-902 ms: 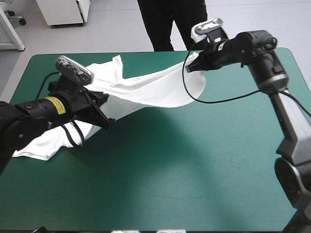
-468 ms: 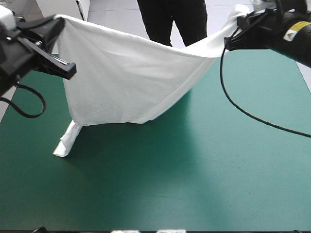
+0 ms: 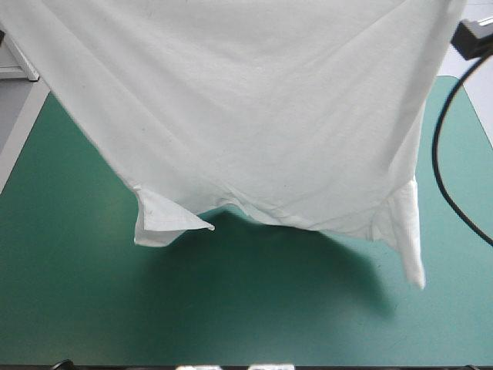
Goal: Fold the cloth
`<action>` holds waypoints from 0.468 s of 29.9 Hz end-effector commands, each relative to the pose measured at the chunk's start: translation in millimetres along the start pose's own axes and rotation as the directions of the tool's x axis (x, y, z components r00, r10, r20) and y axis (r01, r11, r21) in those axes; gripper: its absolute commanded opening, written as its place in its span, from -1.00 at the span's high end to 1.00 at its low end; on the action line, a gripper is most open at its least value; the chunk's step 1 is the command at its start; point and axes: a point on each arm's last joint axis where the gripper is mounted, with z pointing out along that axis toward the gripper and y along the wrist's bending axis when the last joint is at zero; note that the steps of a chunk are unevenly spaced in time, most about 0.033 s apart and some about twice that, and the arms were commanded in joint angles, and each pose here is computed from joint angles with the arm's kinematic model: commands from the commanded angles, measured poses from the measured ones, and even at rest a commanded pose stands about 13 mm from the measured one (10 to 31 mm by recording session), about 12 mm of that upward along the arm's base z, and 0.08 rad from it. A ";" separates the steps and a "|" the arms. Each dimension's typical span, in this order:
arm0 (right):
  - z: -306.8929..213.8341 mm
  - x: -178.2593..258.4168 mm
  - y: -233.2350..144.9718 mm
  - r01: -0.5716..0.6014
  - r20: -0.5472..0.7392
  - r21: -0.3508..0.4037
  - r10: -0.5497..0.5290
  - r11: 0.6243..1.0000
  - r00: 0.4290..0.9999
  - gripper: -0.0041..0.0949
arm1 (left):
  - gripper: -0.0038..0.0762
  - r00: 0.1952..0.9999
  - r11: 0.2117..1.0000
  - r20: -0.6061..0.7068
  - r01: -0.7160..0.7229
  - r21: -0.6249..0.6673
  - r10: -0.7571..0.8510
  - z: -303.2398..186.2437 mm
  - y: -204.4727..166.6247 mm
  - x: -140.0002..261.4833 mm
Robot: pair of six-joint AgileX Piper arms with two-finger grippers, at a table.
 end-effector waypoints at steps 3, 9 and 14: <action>-34.6 -32.3 -2.0 0.005 0.223 0.033 -0.012 0.999 0.975 0.95 | 0.93 0.981 1.000 0.192 0.011 -0.024 -0.006 -9.2 5.7 -24.8; -44.1 -38.6 -2.1 0.004 0.272 0.038 -0.015 0.999 0.962 0.95 | 0.93 0.969 0.998 0.242 0.060 -0.009 -0.056 -14.0 7.8 -34.4; -31.1 -35.4 -3.4 0.009 0.269 0.049 -0.022 0.999 0.963 0.95 | 0.93 0.977 0.999 0.209 0.047 -0.005 -0.045 -0.2 2.3 -22.9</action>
